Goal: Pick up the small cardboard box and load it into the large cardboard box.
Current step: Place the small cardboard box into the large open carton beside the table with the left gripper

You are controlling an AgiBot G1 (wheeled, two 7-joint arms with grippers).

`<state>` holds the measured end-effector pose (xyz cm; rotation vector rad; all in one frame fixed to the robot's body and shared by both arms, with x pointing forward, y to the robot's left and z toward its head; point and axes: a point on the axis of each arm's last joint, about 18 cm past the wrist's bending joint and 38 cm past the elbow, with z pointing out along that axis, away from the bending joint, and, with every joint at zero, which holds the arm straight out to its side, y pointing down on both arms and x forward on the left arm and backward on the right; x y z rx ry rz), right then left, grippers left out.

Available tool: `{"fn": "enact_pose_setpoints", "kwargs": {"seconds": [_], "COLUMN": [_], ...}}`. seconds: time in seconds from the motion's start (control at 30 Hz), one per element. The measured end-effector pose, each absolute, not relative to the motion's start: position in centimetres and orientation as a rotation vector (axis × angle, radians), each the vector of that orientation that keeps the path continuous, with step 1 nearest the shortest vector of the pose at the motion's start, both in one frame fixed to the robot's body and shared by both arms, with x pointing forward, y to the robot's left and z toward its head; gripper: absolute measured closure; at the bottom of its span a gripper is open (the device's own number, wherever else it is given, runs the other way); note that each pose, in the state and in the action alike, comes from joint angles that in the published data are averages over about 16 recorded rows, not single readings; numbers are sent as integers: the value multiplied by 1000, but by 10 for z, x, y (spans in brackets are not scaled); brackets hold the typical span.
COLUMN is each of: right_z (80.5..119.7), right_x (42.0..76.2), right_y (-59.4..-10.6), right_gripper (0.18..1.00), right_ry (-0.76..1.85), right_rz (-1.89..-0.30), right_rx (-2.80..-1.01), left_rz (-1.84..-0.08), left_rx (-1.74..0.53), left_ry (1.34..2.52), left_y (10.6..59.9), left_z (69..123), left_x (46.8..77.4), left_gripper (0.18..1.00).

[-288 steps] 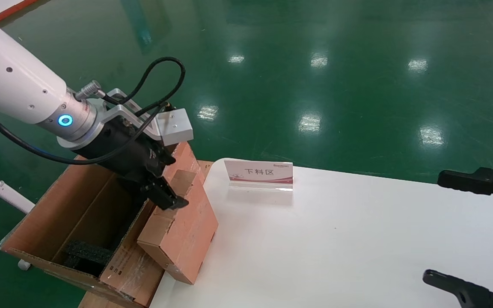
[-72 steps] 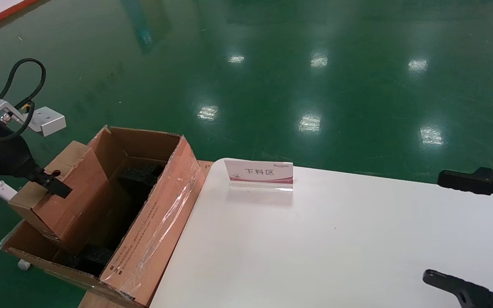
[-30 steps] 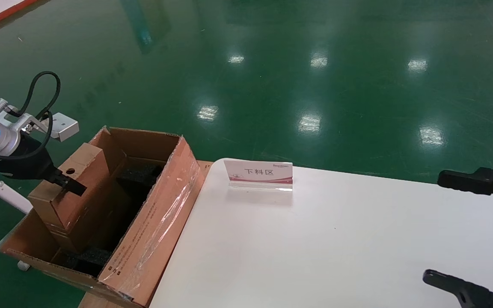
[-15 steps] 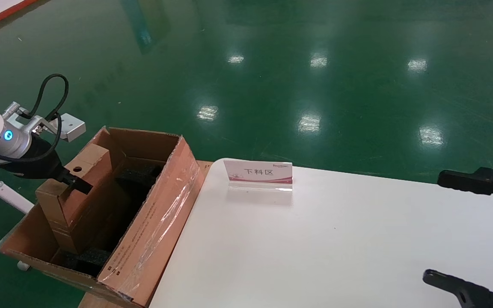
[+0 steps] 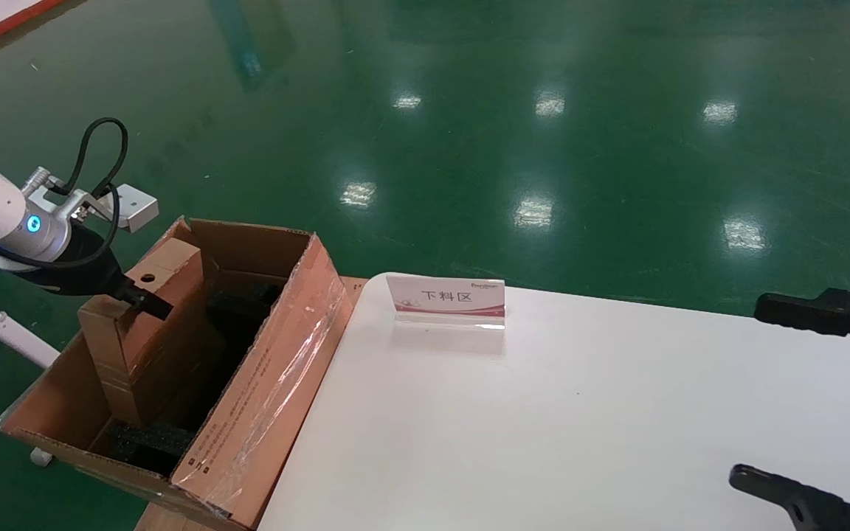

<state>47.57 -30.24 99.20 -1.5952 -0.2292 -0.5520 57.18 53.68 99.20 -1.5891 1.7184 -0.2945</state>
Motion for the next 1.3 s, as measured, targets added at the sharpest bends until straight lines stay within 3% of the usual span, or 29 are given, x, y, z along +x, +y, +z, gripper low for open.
{"fn": "enact_pose_setpoints", "kwargs": {"seconds": [1.3], "right_z": [992], "right_x": [476], "right_y": [-303], "right_gripper": [178], "right_ry": [-229], "right_rz": [-552], "right_rx": [-1595], "left_rz": [-176], "left_rx": [-1614], "left_ry": [1733], "left_y": [550], "left_z": [954], "left_x": [584], "left_gripper": [916]}}
